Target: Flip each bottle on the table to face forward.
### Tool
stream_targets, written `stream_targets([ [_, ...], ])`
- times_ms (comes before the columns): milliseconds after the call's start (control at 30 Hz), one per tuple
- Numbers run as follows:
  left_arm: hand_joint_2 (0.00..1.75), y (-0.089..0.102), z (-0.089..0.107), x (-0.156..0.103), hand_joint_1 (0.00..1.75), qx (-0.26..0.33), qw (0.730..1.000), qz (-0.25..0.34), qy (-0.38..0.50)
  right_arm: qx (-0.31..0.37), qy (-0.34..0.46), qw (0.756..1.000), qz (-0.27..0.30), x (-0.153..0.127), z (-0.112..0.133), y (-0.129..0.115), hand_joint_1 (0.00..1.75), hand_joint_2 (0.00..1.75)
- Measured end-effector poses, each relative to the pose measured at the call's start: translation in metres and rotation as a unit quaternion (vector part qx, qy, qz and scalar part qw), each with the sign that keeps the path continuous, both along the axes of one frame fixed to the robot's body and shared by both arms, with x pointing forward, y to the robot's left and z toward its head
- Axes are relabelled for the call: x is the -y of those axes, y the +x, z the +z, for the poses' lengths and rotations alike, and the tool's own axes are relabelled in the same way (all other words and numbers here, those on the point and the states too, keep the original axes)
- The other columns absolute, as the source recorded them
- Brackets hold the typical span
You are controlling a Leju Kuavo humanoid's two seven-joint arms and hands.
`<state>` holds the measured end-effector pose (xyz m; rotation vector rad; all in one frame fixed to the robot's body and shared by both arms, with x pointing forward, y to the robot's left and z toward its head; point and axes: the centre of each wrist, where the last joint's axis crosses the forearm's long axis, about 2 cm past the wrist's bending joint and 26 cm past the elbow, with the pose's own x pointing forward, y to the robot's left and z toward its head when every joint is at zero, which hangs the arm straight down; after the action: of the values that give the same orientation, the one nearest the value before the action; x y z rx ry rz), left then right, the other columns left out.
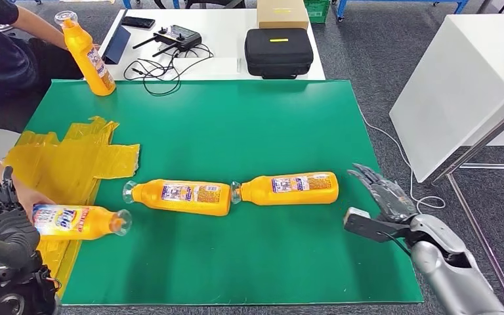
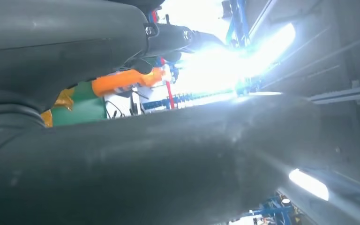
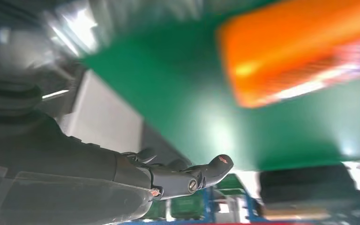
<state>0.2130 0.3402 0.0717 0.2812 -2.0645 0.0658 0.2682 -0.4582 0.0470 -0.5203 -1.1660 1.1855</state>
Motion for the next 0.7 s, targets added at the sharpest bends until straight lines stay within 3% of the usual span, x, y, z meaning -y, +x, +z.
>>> stream_targets([
  [200,0.00,0.000,0.000,0.005,0.00,0.001,1.000,0.007,-0.011,-0.017,-0.046,0.999,0.014,0.019,0.008,0.002,0.00,1.75],
  [400,0.00,-0.009,0.001,0.004,0.00,0.005,0.999,0.029,-0.015,-0.006,-0.063,0.997,0.041,-0.009,0.009,0.043,0.00,1.75],
  [533,0.00,-0.020,0.002,0.000,0.00,0.005,0.999,0.036,-0.017,0.002,-0.056,0.997,0.054,-0.045,0.009,0.068,0.00,0.00],
  [700,0.00,-0.023,0.002,-0.003,0.00,0.003,0.999,0.036,-0.014,0.002,-0.046,0.997,0.064,-0.070,0.006,0.078,0.00,0.00],
])
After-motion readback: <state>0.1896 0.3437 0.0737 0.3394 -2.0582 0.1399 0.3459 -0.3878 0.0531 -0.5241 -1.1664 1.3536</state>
